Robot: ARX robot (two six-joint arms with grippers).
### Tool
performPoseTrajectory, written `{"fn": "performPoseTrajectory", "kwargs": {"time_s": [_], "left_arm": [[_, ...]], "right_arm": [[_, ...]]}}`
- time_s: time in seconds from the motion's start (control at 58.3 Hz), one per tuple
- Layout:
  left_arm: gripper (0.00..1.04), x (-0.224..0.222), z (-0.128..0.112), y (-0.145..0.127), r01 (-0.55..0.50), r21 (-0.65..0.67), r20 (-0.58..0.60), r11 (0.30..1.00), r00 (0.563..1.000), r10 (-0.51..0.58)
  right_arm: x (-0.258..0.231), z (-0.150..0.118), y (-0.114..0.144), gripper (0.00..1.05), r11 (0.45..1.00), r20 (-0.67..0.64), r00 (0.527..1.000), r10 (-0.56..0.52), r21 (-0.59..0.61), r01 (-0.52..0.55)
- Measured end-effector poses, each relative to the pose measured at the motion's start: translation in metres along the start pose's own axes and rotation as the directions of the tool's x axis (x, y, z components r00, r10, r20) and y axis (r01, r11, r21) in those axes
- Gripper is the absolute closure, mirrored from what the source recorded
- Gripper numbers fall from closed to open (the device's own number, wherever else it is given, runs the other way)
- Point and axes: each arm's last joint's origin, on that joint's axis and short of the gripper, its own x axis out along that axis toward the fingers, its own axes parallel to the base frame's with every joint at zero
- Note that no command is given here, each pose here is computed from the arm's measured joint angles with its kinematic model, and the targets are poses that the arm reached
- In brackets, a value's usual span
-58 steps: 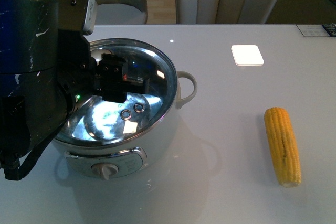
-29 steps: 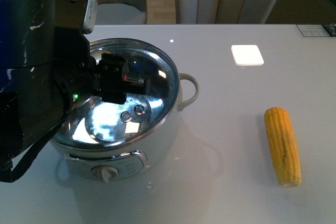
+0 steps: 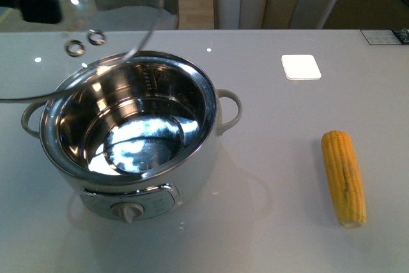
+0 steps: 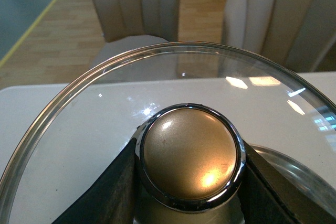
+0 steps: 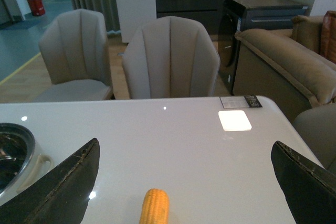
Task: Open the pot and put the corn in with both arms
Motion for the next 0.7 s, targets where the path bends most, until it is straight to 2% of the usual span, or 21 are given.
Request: {"fn": "performPoseTrajectory", "kwargs": {"time_s": [0.223, 0.377, 0.531, 0.703], "left_arm": [[0.61, -0.005, -0.023, 0.071, -0.177, -0.020, -0.027, 0.984, 0.984, 0.176], [0.61, -0.008, -0.064, 0.131, -0.321, -0.026, -0.073, 0.947, 0.945, 0.318], [0.61, -0.006, -0.096, 0.157, -0.367, -0.032, -0.116, 0.930, 0.925, 0.361], [0.61, -0.004, -0.130, 0.172, -0.386, -0.042, -0.160, 0.921, 0.913, 0.376]], "right_arm": [[0.000, 0.000, 0.000, 0.09, 1.000, 0.000, 1.000, 0.000, 0.000, 0.000], [0.000, 0.000, 0.000, 0.09, 1.000, 0.000, 1.000, 0.000, 0.000, 0.000], [0.000, 0.000, 0.000, 0.09, 1.000, 0.000, 1.000, 0.000, 0.000, 0.000], [0.000, 0.000, 0.000, 0.09, 1.000, 0.000, 1.000, 0.000, 0.000, 0.000]]}}
